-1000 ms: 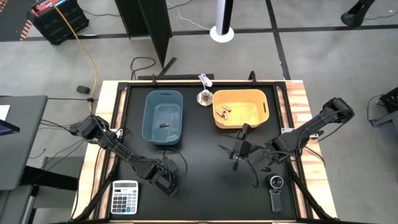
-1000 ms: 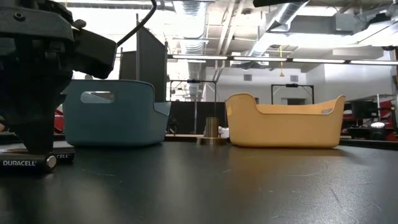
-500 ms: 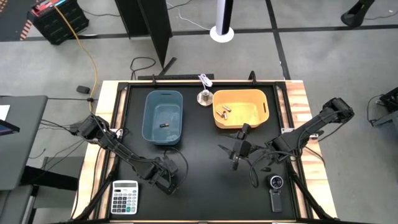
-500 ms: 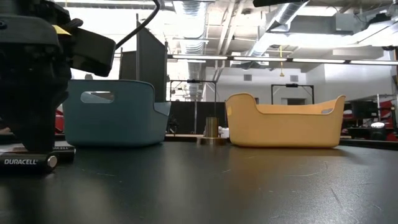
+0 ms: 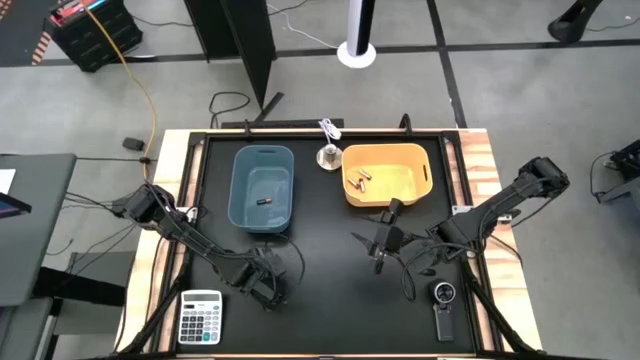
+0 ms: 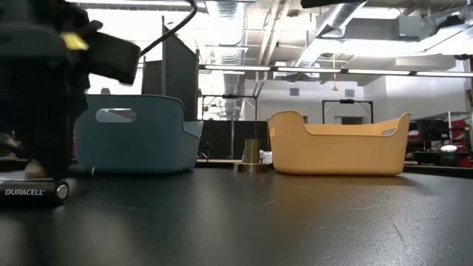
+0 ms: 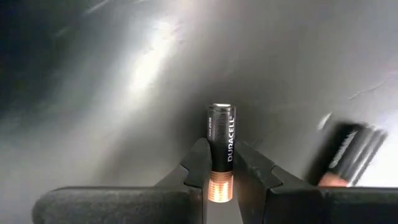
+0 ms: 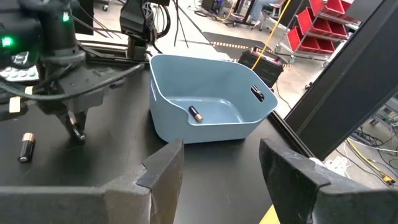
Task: Sort batteries
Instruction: Put the top black battery into the blue bin
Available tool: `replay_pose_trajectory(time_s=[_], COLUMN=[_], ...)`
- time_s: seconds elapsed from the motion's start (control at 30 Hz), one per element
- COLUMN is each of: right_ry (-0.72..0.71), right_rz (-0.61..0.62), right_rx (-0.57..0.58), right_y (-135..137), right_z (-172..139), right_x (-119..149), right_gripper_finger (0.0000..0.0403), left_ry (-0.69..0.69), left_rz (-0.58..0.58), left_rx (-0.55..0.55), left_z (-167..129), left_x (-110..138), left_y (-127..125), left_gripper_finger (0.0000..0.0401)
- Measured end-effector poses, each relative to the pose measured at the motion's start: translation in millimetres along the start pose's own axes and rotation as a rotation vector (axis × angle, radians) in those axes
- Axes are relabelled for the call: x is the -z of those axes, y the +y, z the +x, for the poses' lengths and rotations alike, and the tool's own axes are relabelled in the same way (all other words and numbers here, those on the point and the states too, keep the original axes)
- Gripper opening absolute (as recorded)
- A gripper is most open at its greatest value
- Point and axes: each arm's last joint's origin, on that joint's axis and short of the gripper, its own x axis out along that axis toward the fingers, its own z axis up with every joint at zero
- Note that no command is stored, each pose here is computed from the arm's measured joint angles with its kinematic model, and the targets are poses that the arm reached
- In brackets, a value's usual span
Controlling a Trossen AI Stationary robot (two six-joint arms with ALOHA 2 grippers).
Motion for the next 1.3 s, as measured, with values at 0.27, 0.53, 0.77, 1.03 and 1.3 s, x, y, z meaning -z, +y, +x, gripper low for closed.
replay_pose_trajectory(time_s=[0.27,0.53,0.77,1.03,1.3], right_ry=[0.0,0.0,0.0,0.0,0.0], right_rz=[0.0,0.0,0.0,0.001,0.0], right_rx=[0.0,0.0,0.0,0.0,0.0], right_y=[0.0,0.0,0.0,0.0,0.0], right_z=[0.0,0.0,0.0,0.0,0.0], right_x=[0.0,0.0,0.0,0.0,0.0], right_gripper_finger=[0.0226,0.0226,0.0226,0.0226,0.0226], left_ry=[-0.017,-0.183,-0.25,-0.148,-0.1], left_rz=[0.055,0.091,0.066,0.142,0.184], left_rx=[0.039,-0.007,-0.242,-0.362,-0.389], left_z=[-33.5,-98.0,-122.9,-119.0,-115.3], left_x=[-12.1,-33.7,-54.7,-83.6,-97.5], left_y=[-6.0,3.1,46.6,87.2,105.3], left_gripper_finger=[0.0042,0.0042,0.0041,0.0041,0.0092])
